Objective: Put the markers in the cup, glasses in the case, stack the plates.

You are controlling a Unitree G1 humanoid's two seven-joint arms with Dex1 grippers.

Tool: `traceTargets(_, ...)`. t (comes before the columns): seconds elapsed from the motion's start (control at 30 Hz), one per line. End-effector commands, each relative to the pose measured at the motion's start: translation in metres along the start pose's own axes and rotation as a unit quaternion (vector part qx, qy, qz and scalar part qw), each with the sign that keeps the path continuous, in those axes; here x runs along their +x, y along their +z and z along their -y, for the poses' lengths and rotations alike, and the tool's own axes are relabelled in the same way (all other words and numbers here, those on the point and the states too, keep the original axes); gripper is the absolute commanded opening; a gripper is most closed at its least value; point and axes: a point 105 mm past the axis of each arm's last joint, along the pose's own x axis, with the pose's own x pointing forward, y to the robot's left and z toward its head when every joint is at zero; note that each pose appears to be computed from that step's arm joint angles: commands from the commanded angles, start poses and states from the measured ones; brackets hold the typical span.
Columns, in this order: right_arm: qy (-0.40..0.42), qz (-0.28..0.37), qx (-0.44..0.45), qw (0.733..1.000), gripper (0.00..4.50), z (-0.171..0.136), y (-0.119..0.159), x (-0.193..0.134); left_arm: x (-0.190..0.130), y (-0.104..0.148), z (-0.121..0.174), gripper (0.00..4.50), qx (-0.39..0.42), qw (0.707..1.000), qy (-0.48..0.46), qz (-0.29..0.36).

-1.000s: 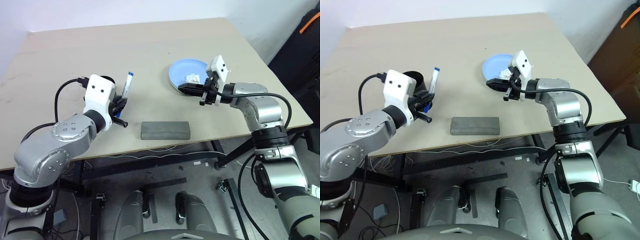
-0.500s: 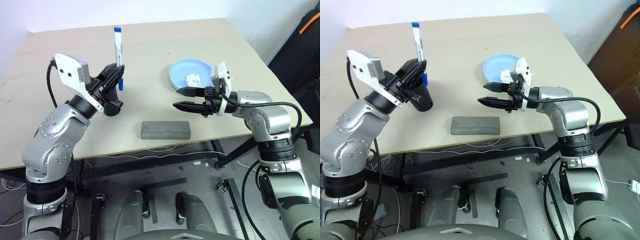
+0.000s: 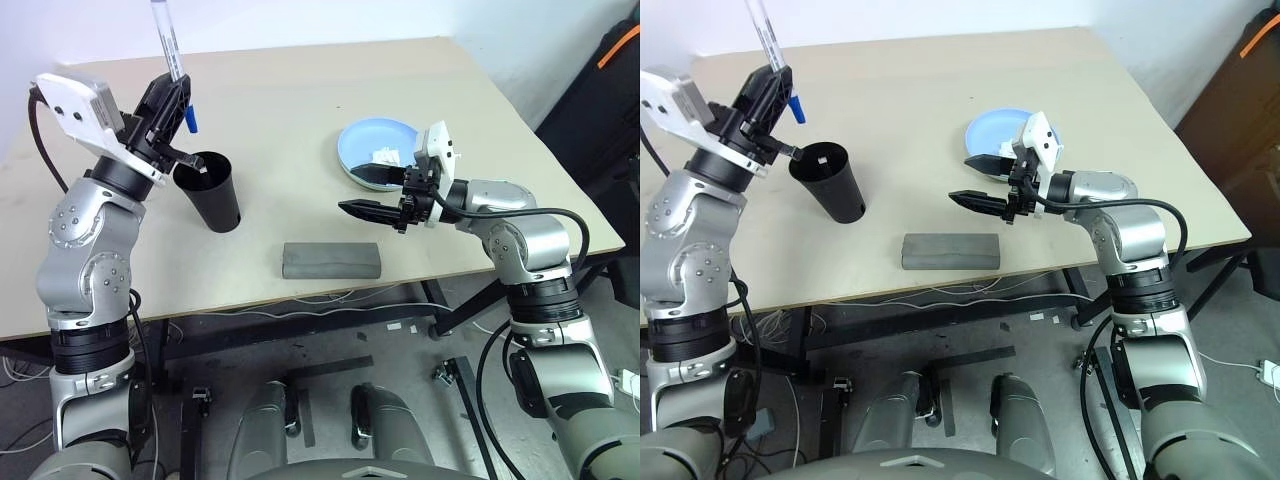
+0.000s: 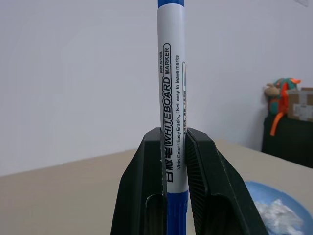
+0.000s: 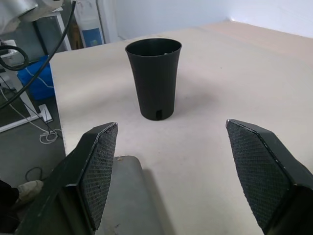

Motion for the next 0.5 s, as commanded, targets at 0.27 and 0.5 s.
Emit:
traceTargets(0.27,-0.008,0.010,-0.030,0.999,3.72,0.003,0.009,-0.004,-0.015,-0.015,-0.013,0.27,0.014,1.000,0.010,0.017)
traceTargets(0.5,-0.019,0.008,-0.038,0.999,3.72,0.005,0.011,-0.008,-0.019,-0.038,-0.014,0.27,-0.004,1.000,0.019,-0.004)
